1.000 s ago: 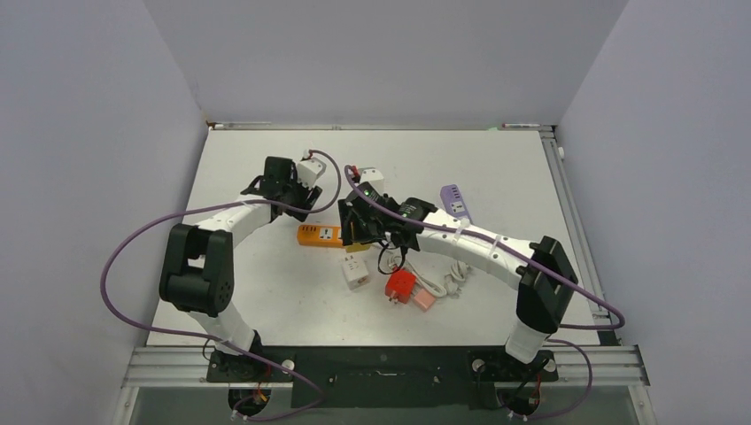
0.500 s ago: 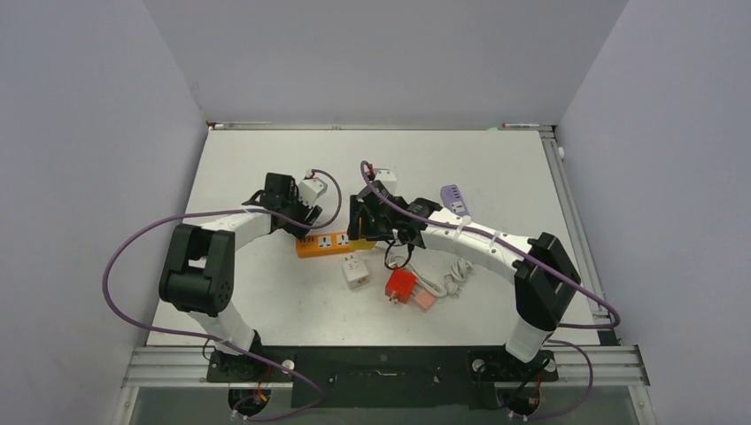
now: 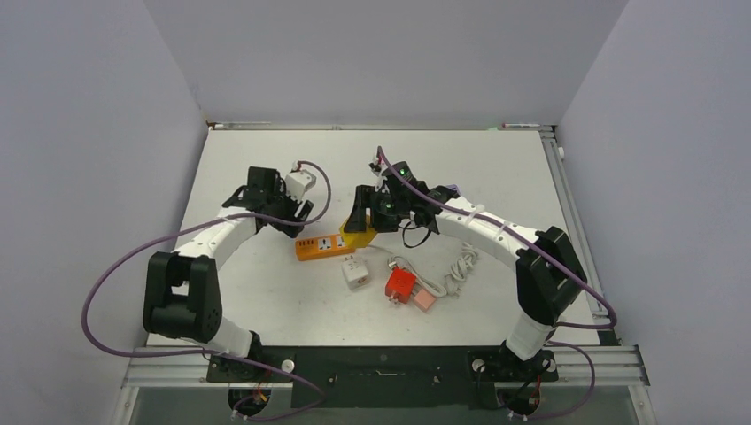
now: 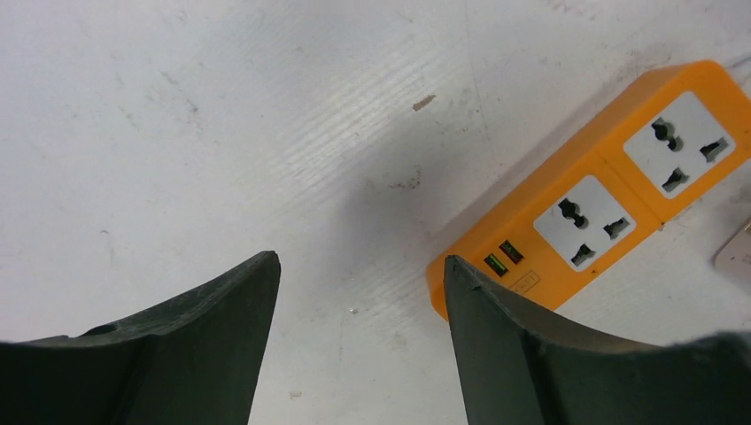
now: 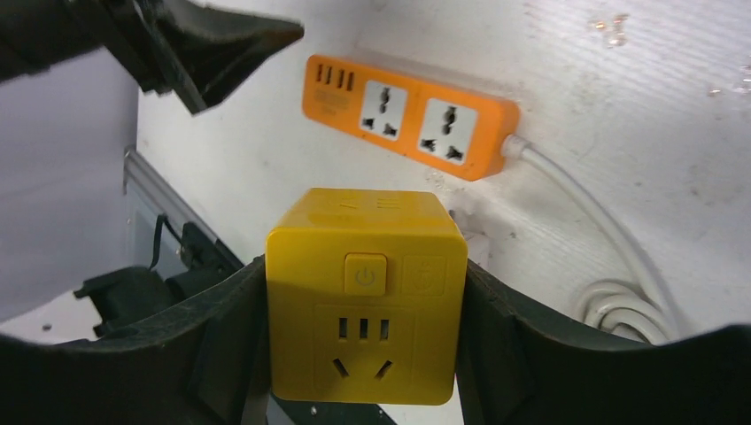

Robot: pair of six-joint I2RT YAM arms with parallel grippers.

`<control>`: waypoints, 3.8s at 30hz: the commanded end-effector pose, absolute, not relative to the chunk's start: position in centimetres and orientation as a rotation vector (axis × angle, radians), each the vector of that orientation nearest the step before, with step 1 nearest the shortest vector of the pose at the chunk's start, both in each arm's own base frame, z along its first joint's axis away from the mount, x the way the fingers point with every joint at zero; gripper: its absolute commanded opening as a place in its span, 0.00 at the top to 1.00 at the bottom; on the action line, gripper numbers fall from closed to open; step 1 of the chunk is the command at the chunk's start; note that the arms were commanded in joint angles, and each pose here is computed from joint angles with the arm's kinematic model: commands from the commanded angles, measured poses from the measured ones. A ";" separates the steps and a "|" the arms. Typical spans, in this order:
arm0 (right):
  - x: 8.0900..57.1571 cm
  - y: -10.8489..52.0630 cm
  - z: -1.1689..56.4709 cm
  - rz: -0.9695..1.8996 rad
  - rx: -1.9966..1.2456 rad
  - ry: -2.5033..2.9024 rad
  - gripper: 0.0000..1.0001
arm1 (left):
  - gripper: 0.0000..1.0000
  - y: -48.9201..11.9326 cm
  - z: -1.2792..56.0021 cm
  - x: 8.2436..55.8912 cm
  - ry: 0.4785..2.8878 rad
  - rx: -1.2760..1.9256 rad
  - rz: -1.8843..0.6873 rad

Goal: Insert the plug

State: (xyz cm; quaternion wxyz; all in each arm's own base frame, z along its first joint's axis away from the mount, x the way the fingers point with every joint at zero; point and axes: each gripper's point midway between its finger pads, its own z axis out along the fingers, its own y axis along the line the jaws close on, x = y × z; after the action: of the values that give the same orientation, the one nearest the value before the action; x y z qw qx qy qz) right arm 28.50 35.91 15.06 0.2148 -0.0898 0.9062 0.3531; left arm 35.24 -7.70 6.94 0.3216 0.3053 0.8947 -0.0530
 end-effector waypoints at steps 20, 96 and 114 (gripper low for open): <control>29.3 40.0 18.1 0.623 -0.503 2.372 0.95 | 0.04 0.1 15.0 34.3 2.400 0.239 -0.323; 30.8 40.9 10.0 0.171 -0.267 2.426 0.95 | 0.04 -0.4 14.4 32.4 2.408 0.314 -0.341; 30.4 40.7 11.7 0.186 -0.257 2.410 0.95 | 0.04 -0.5 14.4 32.4 2.406 0.305 -0.353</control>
State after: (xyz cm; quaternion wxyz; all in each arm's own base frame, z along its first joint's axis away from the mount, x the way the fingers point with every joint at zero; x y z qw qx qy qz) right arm 30.41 40.49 9.24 0.3264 -0.1092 0.9370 0.0594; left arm 32.17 -0.39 13.16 0.3182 0.1125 0.9321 -0.1311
